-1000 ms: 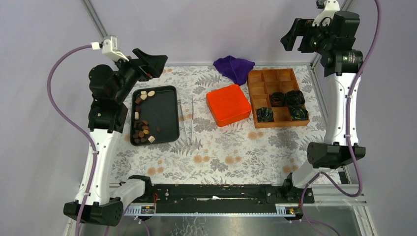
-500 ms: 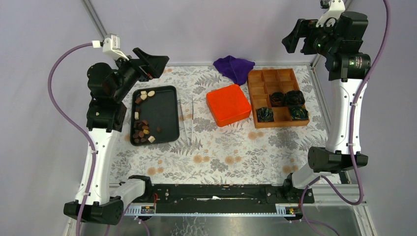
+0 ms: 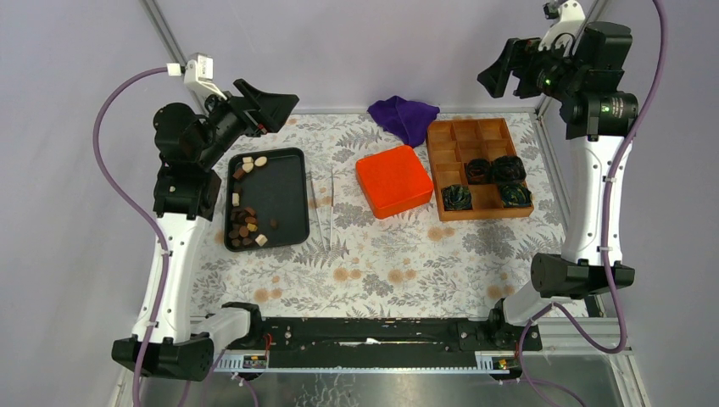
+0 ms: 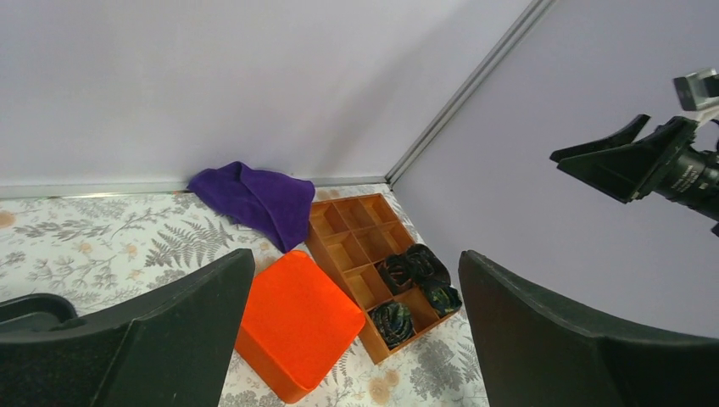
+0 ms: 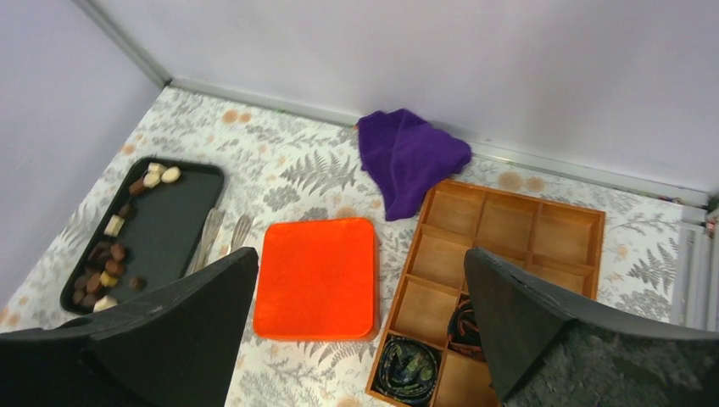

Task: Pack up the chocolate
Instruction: Reset both arms

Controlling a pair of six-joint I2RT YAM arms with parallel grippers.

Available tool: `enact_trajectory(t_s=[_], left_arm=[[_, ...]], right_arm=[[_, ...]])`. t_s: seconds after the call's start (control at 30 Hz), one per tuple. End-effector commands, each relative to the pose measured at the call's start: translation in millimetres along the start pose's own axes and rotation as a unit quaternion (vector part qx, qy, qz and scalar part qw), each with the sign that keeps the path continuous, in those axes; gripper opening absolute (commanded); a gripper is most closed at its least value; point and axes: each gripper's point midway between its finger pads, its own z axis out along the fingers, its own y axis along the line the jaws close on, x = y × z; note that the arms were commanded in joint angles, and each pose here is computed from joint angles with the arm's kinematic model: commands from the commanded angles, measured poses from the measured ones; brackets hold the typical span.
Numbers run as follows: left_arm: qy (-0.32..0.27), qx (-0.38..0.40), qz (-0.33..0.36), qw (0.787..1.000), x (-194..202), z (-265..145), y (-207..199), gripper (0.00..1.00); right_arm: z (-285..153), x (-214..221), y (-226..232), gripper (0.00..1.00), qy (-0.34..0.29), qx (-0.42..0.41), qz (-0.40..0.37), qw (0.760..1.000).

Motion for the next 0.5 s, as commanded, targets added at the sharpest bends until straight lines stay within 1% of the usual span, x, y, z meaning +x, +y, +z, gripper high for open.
enact_trajectory(t_s=[0.0,0.07,0.23,0.47], left_arm=[[-0.024,0.054,0.017,0.998,-18,0,-24,0.99],[-0.021,0.046,0.018,0.999,-15,-1,-20,0.99],[-0.015,0.022,0.016,1.000,-7,-1,-7,0.99],[-0.013,0.020,0.017,1.000,-6,3,-4,0.99]], right_arm=[[-9,4,30,1.00,0.003,-0.083,-0.039,0.996],[-7,8,32,1.00,0.007,-0.095,-0.037,0.995],[-6,7,29,1.00,0.006,-0.087,-0.035,0.996],[-1,10,27,1.00,0.009,-0.086,-0.017,0.996]])
